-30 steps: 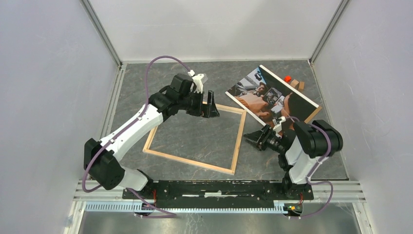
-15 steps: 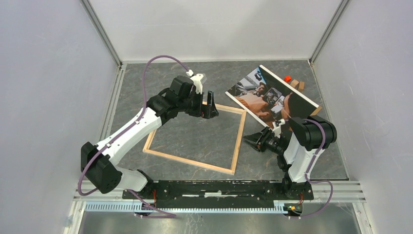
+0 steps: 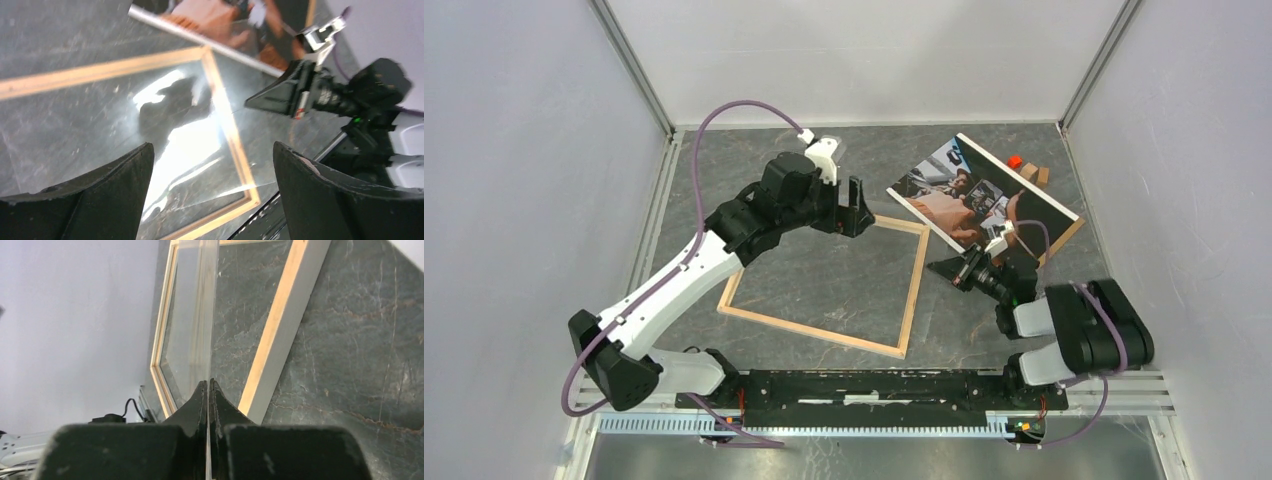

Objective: Put the photo into the frame
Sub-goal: Pick up the photo frame item from the photo frame, then place the photo frame item in the photo frame.

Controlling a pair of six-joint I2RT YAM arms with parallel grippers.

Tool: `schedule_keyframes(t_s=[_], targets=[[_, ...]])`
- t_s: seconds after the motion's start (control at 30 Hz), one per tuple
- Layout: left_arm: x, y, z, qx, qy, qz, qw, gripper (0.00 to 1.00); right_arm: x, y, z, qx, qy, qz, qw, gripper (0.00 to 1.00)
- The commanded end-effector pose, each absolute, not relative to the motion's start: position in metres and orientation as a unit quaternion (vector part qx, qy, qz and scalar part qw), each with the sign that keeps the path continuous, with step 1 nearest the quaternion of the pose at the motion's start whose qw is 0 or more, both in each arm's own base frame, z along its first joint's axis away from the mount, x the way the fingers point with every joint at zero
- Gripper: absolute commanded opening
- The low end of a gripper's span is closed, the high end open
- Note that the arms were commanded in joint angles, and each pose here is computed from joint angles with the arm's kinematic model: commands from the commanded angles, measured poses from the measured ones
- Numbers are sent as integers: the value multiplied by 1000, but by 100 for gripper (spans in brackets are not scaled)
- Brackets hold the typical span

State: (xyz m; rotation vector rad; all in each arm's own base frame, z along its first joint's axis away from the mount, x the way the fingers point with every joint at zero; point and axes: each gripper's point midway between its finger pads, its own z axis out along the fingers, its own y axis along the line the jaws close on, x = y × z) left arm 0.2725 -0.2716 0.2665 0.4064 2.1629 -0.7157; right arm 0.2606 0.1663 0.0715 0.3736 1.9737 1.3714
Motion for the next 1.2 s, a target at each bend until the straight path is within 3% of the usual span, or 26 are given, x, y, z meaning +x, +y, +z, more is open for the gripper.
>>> schedule_keyframes(t_s=[0.0,0.23,0.67,1.17], targets=[[270,-289,367,166,778,-306,523,94,274,148,58,104,825,415,370,0],[256,-294,406,163,715,-336,592,93,298,132,130,74,839,294,452,0],[206,-213,445,113,611,-372,690,96,306,235,338,-11,703,498,508,0],[198,-216,445,106,606,-404,677,95,304,337,372,4,664,624,412,0]])
